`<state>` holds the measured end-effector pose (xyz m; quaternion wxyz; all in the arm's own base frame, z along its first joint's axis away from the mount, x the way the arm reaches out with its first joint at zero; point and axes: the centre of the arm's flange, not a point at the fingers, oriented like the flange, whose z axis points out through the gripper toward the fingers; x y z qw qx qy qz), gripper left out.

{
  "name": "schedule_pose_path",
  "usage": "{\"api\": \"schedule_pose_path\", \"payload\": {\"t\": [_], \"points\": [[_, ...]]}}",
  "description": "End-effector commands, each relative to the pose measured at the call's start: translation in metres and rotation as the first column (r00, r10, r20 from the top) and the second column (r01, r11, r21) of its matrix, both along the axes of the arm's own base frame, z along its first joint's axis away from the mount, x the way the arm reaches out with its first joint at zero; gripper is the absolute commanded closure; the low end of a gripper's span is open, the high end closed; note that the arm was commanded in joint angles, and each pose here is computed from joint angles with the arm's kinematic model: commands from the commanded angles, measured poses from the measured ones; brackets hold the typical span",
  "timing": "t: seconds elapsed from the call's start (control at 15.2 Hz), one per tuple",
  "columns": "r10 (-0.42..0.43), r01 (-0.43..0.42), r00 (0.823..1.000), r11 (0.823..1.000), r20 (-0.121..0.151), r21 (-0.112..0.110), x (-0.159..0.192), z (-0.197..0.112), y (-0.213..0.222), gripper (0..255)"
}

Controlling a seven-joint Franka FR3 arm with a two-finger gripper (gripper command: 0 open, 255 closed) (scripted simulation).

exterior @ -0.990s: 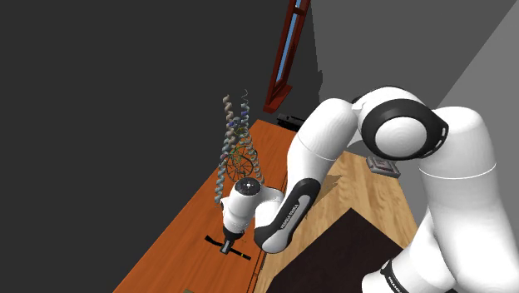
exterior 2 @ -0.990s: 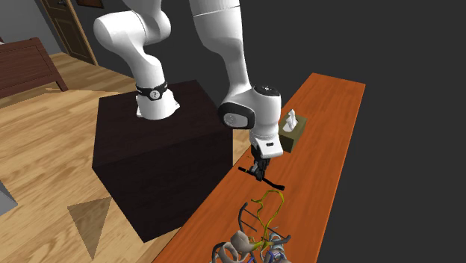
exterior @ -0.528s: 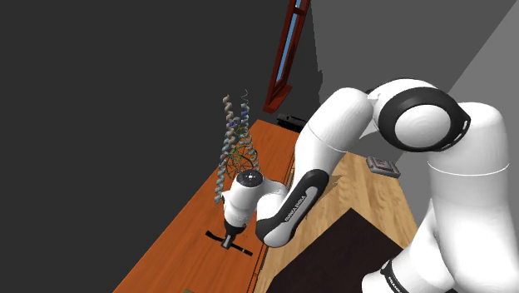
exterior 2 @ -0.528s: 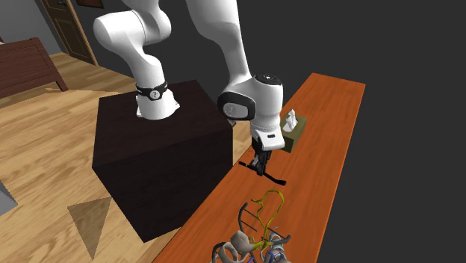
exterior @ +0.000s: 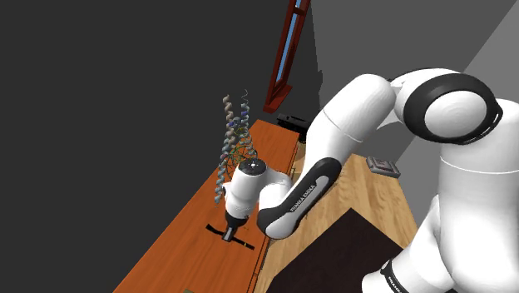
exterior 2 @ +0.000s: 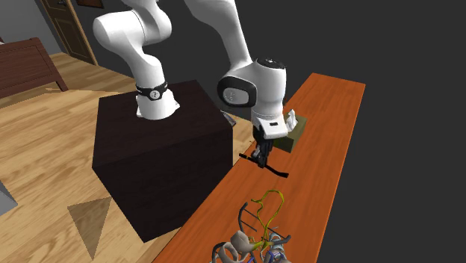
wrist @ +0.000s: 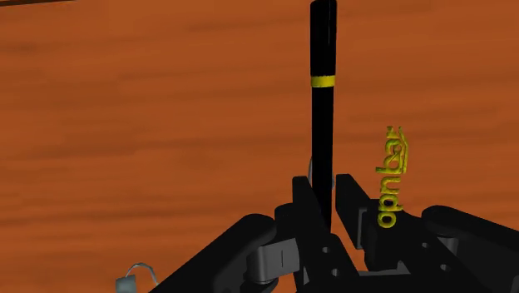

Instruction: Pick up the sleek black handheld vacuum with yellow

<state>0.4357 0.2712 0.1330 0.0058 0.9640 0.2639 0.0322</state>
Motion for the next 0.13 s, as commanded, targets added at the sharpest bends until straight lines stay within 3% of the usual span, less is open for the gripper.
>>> {"api": "schedule_pose_path", "payload": {"t": [0.0, 0.07], "points": [[0.0, 0.0, 1.0, 1.0, 0.0, 0.0, -0.0003, 0.0065, -0.0013, 255], [0.0, 0.0, 1.0, 1.0, 0.0, 0.0, -0.0003, 0.0064, -0.0013, 255]]}}
